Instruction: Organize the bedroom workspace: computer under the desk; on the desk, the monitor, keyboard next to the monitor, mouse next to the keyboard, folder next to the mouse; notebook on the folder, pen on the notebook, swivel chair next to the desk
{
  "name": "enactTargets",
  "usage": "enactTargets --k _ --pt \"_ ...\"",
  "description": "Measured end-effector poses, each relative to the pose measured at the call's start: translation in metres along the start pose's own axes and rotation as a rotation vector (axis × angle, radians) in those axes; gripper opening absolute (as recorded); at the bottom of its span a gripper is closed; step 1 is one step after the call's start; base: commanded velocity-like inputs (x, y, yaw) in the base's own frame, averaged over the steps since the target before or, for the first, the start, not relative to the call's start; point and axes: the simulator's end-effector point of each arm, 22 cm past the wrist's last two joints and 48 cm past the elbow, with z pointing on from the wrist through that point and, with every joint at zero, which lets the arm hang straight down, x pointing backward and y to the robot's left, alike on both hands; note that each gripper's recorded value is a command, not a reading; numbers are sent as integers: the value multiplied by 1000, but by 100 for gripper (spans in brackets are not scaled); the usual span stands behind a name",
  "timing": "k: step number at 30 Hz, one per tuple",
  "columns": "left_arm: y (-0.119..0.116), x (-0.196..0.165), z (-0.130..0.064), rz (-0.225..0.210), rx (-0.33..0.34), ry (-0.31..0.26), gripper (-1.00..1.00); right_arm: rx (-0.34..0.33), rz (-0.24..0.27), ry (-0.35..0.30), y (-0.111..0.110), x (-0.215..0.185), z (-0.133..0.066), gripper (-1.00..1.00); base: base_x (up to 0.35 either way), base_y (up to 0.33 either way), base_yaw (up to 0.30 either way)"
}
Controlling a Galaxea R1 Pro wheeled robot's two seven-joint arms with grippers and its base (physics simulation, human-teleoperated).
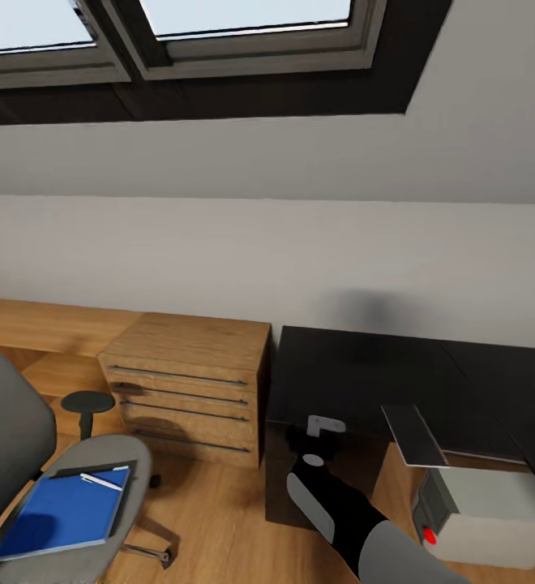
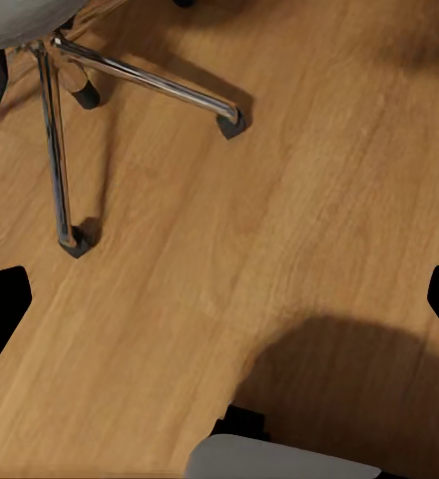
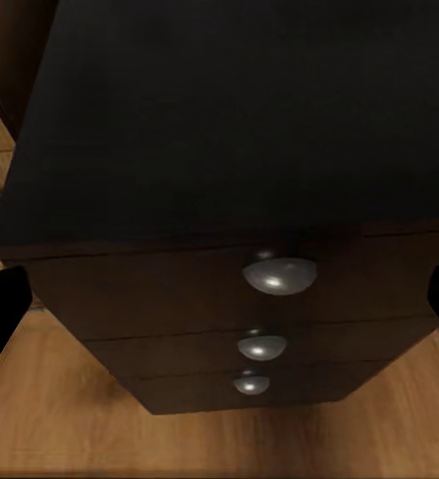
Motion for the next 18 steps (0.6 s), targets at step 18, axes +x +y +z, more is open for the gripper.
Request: enactTargets --k 18 --pt "0 0 0 0 -1 0 100 -7 -2 1 2 3 -2 100 0 0 5"
